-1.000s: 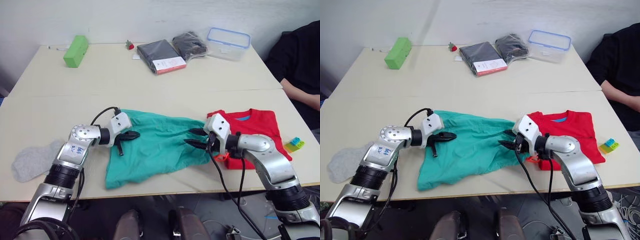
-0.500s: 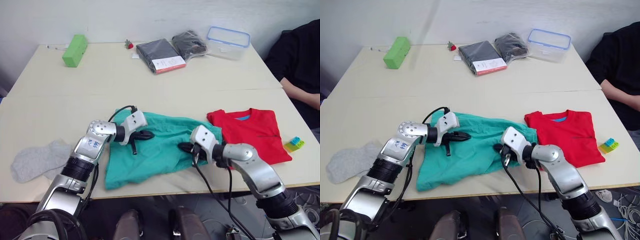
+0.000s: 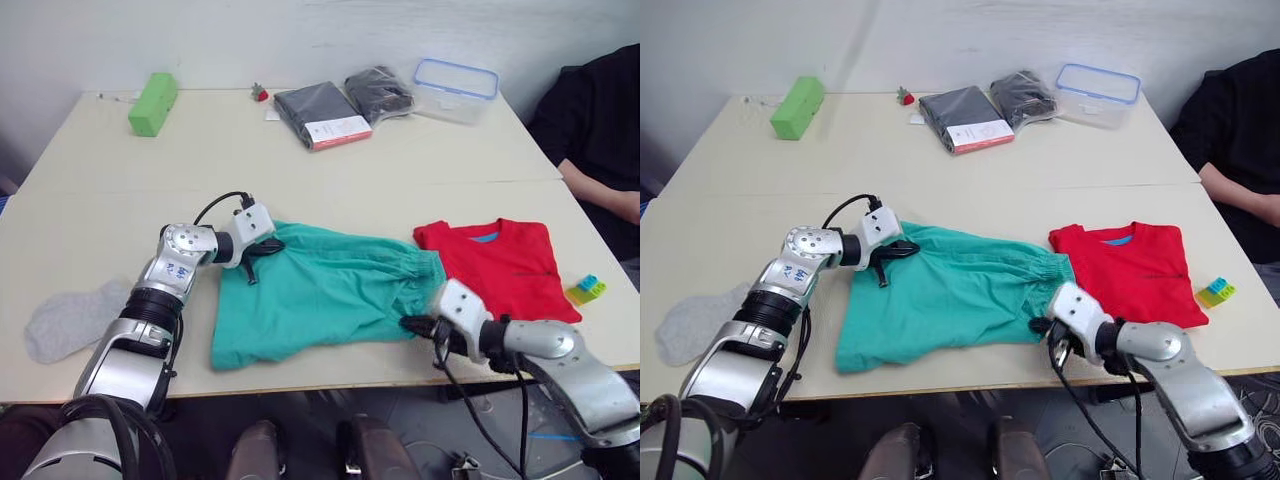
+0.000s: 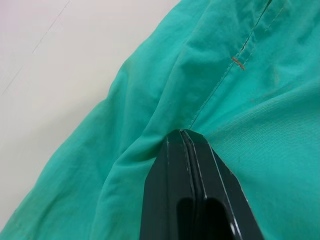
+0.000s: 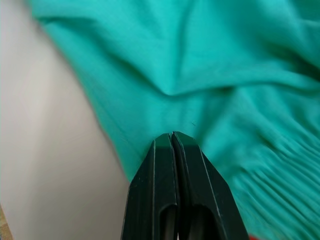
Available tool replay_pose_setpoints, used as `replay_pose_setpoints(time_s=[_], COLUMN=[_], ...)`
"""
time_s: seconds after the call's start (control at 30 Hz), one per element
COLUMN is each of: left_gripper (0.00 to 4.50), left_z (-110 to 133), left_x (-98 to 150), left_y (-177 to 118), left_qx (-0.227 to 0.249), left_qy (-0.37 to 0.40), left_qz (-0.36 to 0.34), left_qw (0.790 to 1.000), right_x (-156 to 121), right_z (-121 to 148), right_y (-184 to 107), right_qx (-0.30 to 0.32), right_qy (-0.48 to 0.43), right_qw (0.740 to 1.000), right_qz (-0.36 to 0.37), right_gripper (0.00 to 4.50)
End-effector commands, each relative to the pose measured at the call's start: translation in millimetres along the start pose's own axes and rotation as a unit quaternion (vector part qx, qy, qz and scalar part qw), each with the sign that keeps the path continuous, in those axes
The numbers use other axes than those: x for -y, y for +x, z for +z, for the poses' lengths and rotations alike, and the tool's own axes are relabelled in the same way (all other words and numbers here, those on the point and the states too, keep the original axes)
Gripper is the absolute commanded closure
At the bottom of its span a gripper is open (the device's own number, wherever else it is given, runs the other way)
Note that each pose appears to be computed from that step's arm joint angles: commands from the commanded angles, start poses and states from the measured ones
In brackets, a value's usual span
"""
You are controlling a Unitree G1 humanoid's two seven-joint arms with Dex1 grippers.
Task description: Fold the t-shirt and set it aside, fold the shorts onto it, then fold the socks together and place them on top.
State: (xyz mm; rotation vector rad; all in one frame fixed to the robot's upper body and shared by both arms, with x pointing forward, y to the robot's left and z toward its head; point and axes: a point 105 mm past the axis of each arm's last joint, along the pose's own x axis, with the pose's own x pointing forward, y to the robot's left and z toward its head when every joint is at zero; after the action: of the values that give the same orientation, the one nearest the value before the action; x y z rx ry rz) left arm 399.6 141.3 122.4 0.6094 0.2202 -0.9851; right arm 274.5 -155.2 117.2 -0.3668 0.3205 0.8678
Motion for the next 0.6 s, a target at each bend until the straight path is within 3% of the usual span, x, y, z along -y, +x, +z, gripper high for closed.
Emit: replay_pose_setpoints(time_s=[0.03,0.2,0.33,0.43,0.53,0.6], left_gripper=[4.5,4.5,4.5,4.5,4.5,4.5], left_z=[26,60,51,31,8,0], left_x=[6,33,60,70,61,51], left_y=[-5,-8,-1,5,9,8], left_qx=[0.059,0.127,0.092,0.05,0.006,-0.006], left_qy=[0.003,-0.01,0.007,0.008,0.007,-0.002], left_qz=[-0.02,-0.094,-0.14,-0.145,-0.108,-0.08], left_qw=[0.998,0.987,0.986,0.988,0.994,0.997], right_x=[27,45,55,77,105,109], right_z=[40,32,16,9,15,23], right_y=[-3,17,37,43,37,33], right_qx=[0.065,0.033,0.009,0.005,0.031,0.057], right_qy=[0.011,0.018,0.022,0.019,0.04,0.056], right_qw=[0.997,0.997,0.996,0.989,0.972,0.968], right_qz=[-0.05,-0.067,-0.085,-0.15,-0.23,-0.236], right_gripper=[4.45,4.45,4.45,4.45,4.45,4.45])
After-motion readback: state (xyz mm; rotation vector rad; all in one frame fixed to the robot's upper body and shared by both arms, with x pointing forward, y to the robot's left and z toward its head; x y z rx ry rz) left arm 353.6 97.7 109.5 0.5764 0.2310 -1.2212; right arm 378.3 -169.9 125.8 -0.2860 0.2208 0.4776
